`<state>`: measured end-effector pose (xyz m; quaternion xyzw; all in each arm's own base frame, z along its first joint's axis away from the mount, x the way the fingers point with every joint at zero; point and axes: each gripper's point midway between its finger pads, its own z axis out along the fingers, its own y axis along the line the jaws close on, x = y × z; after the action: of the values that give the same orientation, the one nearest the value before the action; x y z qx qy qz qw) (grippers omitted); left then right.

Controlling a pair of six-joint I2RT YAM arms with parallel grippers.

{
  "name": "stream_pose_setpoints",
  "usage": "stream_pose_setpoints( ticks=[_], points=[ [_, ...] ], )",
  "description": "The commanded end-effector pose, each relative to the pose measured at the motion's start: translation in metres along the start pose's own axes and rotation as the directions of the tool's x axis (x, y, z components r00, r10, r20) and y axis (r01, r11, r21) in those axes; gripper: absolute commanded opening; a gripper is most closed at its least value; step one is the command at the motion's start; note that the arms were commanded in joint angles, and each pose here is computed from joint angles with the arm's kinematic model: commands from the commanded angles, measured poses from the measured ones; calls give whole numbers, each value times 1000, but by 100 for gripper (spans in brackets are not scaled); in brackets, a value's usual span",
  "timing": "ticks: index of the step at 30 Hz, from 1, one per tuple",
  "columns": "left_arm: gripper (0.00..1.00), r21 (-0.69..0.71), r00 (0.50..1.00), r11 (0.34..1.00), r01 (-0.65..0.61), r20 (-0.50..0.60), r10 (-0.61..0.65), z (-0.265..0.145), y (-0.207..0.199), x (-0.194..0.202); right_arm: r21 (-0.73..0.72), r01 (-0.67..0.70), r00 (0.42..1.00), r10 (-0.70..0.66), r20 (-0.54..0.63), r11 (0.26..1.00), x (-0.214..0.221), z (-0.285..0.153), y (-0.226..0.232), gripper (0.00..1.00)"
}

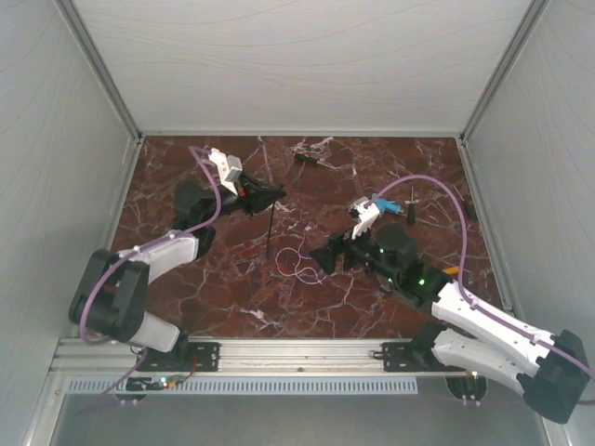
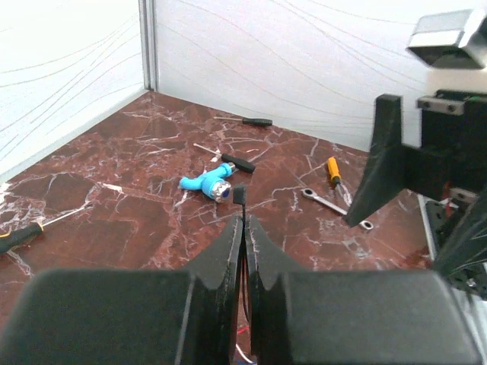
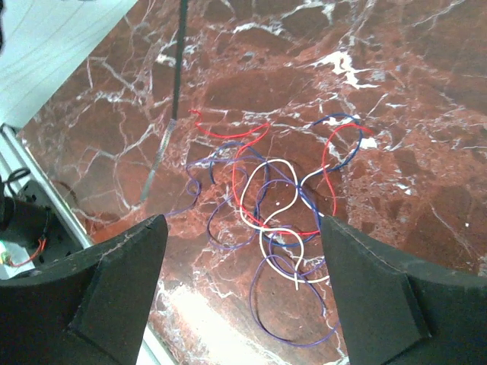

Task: Zip-tie the wires
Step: Pick up the ribbon at the center of the board.

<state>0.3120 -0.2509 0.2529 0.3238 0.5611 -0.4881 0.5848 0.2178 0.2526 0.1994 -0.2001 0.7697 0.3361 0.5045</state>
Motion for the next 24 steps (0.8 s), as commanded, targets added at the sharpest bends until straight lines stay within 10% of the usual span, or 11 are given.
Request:
stream_pose_setpoints(
  ticks=[1,24],
  points=[
    [0,70,971,971,-227,96,220,16,13,-26,36,-33,989,28,148,999,-30,-7,-5,80],
    [0,-44,971,982,-183,149,188,54,133,31,2,-38,985,38,167,999,-26,-24,-2,79]
  ],
)
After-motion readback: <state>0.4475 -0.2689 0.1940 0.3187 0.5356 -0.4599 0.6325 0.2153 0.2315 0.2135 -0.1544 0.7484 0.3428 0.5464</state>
